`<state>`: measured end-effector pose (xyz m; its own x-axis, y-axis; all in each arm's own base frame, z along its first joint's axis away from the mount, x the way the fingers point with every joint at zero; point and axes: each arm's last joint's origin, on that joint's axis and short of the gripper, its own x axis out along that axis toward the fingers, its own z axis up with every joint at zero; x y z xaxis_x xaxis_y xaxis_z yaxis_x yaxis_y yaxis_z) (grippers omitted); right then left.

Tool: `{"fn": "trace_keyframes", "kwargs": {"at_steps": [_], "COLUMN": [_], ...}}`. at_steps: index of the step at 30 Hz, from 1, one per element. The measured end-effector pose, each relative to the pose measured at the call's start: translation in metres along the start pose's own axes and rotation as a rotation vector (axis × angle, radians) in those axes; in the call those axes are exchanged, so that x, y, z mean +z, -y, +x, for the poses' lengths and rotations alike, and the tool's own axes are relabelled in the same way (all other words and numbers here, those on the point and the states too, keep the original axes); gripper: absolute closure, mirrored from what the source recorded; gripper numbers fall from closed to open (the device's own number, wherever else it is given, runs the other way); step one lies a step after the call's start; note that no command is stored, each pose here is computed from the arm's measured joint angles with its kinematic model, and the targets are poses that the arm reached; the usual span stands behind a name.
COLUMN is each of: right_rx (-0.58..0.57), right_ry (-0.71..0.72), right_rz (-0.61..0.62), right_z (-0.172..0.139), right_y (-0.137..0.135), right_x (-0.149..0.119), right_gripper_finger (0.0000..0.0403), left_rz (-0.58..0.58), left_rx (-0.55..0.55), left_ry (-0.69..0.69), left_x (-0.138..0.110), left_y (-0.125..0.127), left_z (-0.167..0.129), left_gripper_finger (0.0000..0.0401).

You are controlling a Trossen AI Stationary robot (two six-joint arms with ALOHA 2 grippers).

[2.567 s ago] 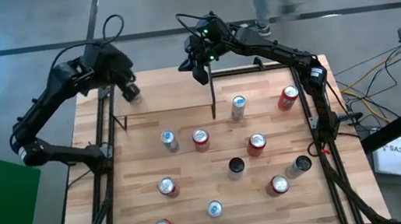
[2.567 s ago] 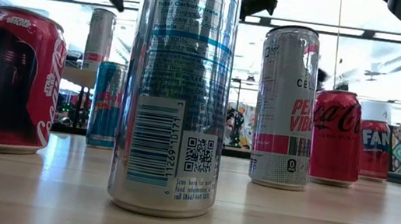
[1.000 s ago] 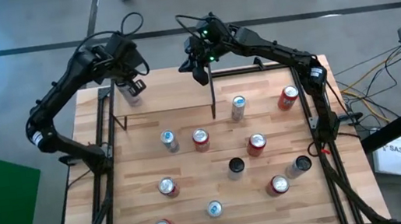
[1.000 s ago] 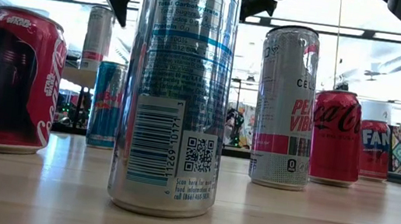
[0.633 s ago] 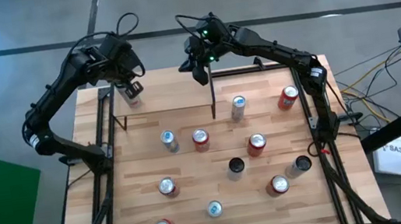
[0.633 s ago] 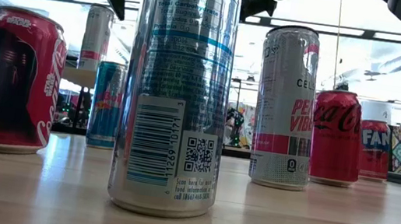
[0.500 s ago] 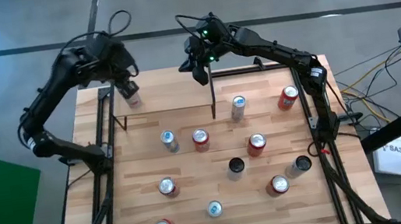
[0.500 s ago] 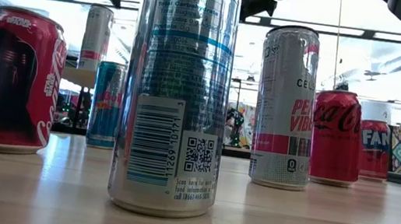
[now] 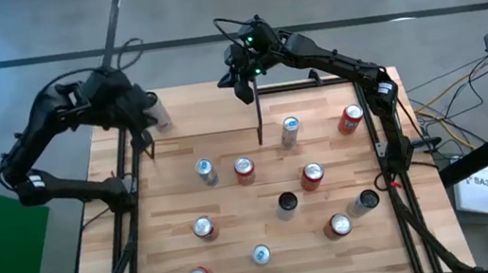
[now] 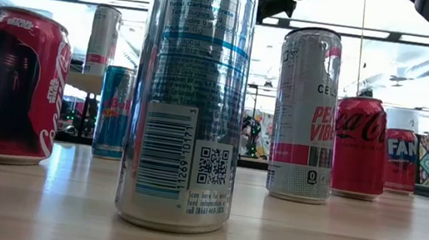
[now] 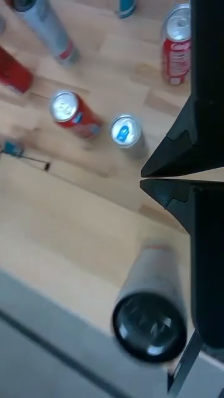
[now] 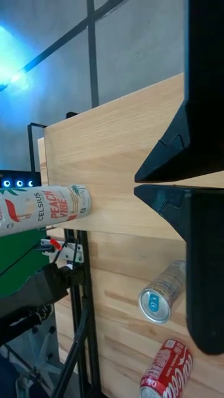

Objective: Place canned beverage on shelf
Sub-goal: Put the white pink soda can on the shelf

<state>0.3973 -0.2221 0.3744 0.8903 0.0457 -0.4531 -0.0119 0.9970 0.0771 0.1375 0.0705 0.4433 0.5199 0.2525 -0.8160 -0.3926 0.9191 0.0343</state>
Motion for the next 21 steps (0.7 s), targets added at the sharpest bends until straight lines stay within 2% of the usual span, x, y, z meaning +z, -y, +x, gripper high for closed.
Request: {"fn": "trace_keyframes", "kwargs": {"at_steps": [6,12,21], "right_rx": [0.0,0.001,0.001], "right_ry": [0.0,-0.001,-0.001], "right_rz": [0.0,0.001,0.001], "right_z": [0.0,0.0,0.0], "right_y": [0.0,0.0,0.0], "right_x": [0.0,0.0,0.0], "right_gripper_finger": [0.0394,0.0394,0.0394], "left_rz": [-0.024,-0.006,-0.009], "left_rx": [0.006,0.196,0.223], "left_ry": [-0.142,-0.287,-0.219], "left_x": [-0.015,-0.03,-0.02], "left_y": [0.003,-0.002,-0.005], "left_z": [0.03,0.061,0.074], "left_gripper_finger": [0.0401,0.0401,0.0401]}}
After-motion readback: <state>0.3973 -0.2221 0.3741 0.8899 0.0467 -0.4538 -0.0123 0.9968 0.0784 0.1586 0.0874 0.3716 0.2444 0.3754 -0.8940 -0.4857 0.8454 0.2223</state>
